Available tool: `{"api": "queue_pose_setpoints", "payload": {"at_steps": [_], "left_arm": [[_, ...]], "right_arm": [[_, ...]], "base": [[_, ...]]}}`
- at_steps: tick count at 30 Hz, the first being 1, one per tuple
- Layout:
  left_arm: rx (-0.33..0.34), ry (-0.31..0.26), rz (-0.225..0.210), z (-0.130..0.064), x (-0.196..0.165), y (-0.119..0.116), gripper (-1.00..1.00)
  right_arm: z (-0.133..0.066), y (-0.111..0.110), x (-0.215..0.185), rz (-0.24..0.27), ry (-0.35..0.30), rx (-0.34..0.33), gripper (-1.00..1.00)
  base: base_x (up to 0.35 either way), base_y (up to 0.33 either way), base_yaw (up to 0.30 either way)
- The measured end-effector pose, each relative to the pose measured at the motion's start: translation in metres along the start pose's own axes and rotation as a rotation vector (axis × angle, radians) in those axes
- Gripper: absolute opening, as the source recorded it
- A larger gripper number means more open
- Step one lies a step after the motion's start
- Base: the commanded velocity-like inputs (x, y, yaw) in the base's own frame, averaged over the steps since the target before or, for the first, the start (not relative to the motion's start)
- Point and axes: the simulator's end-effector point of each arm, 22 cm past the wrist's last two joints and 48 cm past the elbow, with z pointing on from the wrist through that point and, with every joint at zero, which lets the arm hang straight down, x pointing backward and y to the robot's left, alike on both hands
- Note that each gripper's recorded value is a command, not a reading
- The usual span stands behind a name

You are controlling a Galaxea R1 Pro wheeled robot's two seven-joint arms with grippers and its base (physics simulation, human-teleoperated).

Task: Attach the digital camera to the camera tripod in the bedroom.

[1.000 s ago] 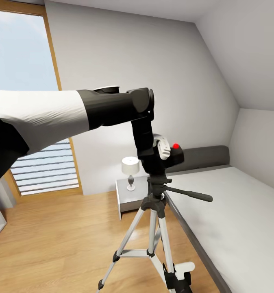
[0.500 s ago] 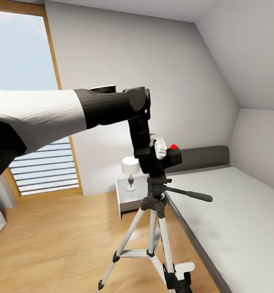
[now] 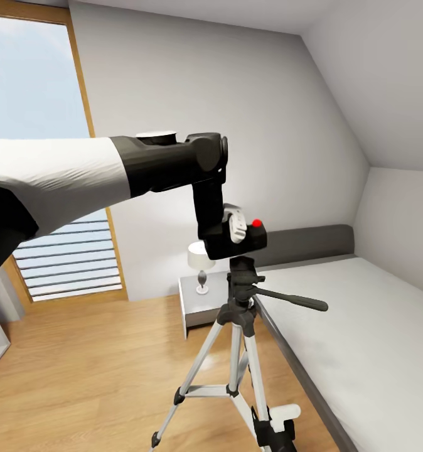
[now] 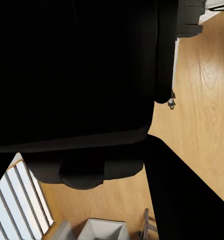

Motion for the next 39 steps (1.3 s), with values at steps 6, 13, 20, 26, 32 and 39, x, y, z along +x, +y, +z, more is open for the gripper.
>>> {"api": "queue_pose_setpoints", "payload": {"at_steps": [6, 13, 20, 26, 32, 39], "left_arm": [[0.011, 0.001, 0.003, 0.000, -0.001, -0.003, -1.00], [0.016, -0.001, 0.017, 0.000, -0.008, -0.008, -1.00], [0.016, -0.001, 0.019, 0.000, -0.009, -0.008, -1.00], [0.017, 0.001, 0.023, 0.001, -0.010, -0.010, -1.00], [0.018, 0.003, 0.031, 0.001, -0.012, -0.012, -1.00], [0.018, 0.003, 0.034, 0.001, -0.013, -0.012, -1.00]], "right_arm": [[0.000, 0.000, 0.000, 0.000, 0.000, 0.000, -1.00], [0.000, 0.000, 0.000, 0.000, 0.000, 0.000, -1.00], [0.000, 0.000, 0.000, 0.000, 0.000, 0.000, -1.00], [0.000, 0.000, 0.000, 0.000, 0.000, 0.000, -1.00], [0.000, 0.000, 0.000, 0.000, 0.000, 0.000, -1.00], [0.000, 0.000, 0.000, 0.000, 0.000, 0.000, -1.00]], "base": [[0.000, 0.000, 0.000], [0.000, 0.000, 0.000], [0.000, 0.000, 0.000], [0.000, 0.000, 0.000], [0.000, 0.000, 0.000], [0.000, 0.000, 0.000]]}}
